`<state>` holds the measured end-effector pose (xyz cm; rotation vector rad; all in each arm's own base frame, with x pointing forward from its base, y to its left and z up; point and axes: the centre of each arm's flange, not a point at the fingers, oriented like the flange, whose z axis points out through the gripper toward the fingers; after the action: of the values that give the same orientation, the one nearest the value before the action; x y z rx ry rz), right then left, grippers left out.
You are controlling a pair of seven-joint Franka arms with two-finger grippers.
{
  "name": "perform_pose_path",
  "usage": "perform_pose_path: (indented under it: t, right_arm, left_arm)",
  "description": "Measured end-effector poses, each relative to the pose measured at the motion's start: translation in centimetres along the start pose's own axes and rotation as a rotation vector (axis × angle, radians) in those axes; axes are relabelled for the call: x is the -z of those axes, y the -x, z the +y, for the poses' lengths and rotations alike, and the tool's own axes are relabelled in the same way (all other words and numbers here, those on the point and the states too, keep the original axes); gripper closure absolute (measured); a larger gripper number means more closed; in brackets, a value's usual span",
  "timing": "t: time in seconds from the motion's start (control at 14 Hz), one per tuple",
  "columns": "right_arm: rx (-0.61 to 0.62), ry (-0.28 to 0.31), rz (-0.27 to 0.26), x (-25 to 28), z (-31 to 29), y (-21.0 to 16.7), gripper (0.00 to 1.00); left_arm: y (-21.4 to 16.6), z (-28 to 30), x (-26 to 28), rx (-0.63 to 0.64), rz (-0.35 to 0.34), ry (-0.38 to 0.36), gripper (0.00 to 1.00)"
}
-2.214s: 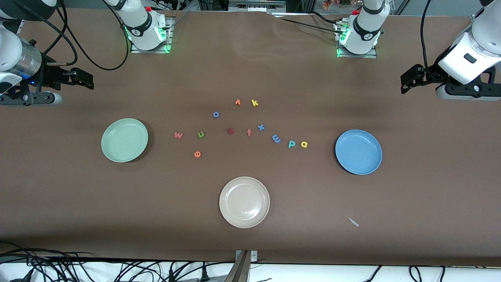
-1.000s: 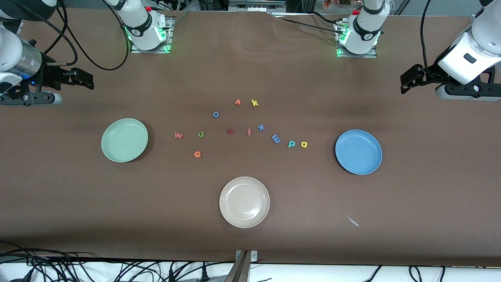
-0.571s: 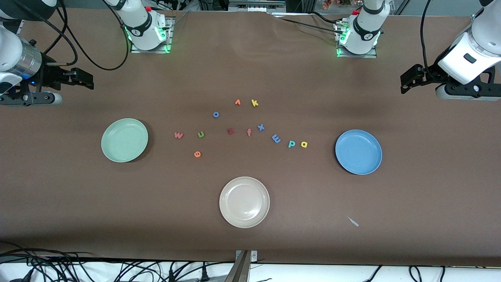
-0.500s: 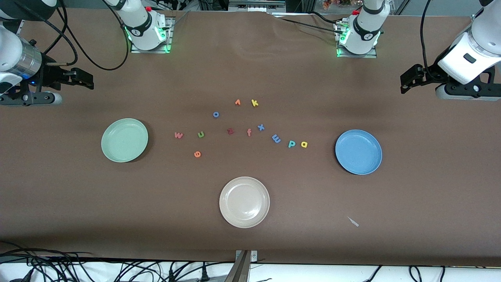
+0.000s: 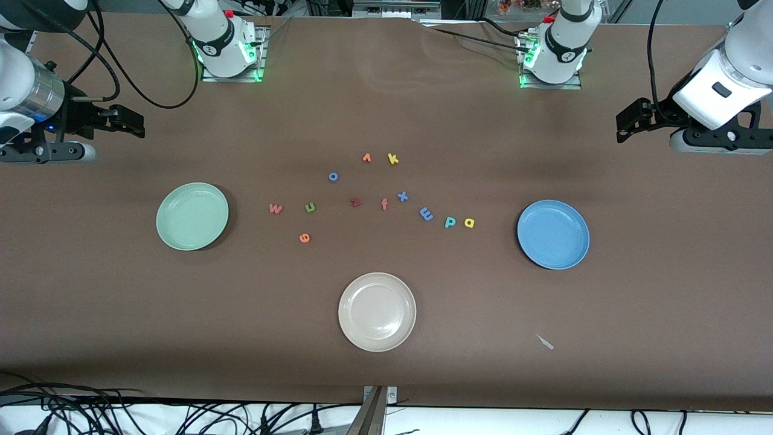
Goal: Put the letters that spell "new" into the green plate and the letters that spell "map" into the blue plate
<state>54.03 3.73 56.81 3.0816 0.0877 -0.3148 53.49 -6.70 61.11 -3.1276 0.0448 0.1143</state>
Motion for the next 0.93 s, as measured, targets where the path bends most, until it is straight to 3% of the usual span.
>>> perform_pose_path:
  t: [0.93]
  right_arm:
    - [0.000, 0.000, -0.002, -0.05, 0.00, -0.01, 0.00]
  left_arm:
    - [0.07, -0.24, -0.07, 0.004, -0.008, 0.000, 0.00]
